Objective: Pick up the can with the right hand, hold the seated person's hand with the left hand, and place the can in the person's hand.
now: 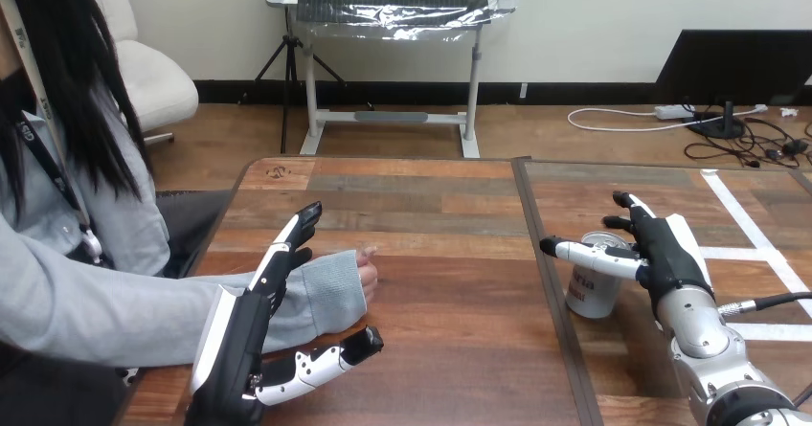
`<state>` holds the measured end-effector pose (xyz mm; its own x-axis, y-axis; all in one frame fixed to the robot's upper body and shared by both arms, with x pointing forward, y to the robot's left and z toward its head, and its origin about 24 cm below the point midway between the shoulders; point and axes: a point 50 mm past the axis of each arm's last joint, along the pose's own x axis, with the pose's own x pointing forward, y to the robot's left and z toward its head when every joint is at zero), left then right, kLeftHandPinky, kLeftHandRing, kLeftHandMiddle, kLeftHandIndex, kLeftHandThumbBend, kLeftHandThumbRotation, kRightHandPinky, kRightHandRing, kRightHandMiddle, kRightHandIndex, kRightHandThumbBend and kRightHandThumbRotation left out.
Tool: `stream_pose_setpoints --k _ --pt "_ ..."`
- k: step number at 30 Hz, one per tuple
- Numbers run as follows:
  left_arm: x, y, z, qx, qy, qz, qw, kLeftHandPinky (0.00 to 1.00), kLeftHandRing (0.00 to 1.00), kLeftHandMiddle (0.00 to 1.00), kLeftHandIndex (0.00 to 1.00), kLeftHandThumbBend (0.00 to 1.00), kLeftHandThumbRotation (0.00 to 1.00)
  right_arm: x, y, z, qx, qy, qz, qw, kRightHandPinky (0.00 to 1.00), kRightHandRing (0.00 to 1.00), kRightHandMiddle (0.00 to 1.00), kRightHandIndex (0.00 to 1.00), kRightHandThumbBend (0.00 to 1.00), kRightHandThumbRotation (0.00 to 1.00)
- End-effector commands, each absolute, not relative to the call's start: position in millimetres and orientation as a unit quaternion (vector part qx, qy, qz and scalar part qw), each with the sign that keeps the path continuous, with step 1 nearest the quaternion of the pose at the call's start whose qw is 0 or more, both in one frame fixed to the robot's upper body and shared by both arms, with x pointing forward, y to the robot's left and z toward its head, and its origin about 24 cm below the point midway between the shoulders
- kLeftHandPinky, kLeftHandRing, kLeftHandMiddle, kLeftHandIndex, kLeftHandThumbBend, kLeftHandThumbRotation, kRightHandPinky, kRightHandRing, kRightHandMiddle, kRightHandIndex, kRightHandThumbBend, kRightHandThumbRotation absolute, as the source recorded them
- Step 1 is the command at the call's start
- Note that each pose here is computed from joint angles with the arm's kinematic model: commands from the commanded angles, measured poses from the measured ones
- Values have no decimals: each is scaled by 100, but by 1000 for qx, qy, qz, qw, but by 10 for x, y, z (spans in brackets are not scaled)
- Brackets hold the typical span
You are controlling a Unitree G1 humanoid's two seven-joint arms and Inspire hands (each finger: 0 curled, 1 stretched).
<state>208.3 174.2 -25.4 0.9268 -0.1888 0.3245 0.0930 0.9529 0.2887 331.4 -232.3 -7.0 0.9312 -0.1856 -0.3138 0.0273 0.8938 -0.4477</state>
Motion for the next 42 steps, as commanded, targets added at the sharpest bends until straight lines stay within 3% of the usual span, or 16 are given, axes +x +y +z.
stream_pose_setpoints --k 1,3,5,11,15,21,25,28,32,33,35,38,42 --pt "2230 1706 -82 131 -227 -70 963 88 93 93 92 100 51 3428 -2282 85 -215 142 -58 964 55 63 87 96 100 32" --pt "2231 1704 -82 130 -227 -70 963 88 93 93 91 100 51 3426 -2282 82 -214 143 -58 964 47 55 86 96 100 32" --pt "2232 1701 -81 128 -227 -69 963 89 94 93 91 100 51 3423 -2283 77 -206 145 -56 966 51 61 87 97 99 32" --pt "2237 1700 -78 133 -228 -68 962 88 93 93 91 100 52 3421 -2284 75 -208 144 -55 966 45 55 84 98 100 34" --pt "2235 1697 -80 132 -227 -69 962 88 93 93 91 100 52 3416 -2284 76 -210 140 -54 966 36 44 80 97 100 37" --pt "2234 1695 -81 130 -227 -68 963 87 93 93 91 100 52 3418 -2274 82 -217 135 -53 965 40 52 81 97 100 41" --pt "2236 1692 -81 127 -227 -68 963 87 93 93 91 100 52 3414 -2270 80 -217 132 -53 966 49 63 86 97 100 43" --pt "2237 1691 -80 128 -228 -69 963 87 93 92 91 100 51 3410 -2266 77 -218 129 -53 966 52 66 88 97 100 43" --pt "2240 1690 -78 127 -228 -69 963 88 93 92 91 100 51 3400 -2263 67 -211 127 -55 968 48 60 85 97 100 43" --pt "2241 1689 -78 127 -228 -68 963 88 93 92 91 100 51 3398 -2263 66 -209 127 -55 968 40 50 80 97 100 43" --pt "2242 1689 -76 128 -229 -69 963 88 93 92 91 100 51 3394 -2260 60 -203 127 -55 969 35 43 76 97 100 43" --pt "2242 1690 -74 129 -230 -70 962 88 93 93 91 100 51 3386 -2253 51 -198 126 -55 970 33 43 79 96 100 42" --pt "2243 1690 -71 129 -231 -71 962 88 93 93 91 100 51 3379 -2246 40 -200 126 -56 970 35 51 83 96 100 41"
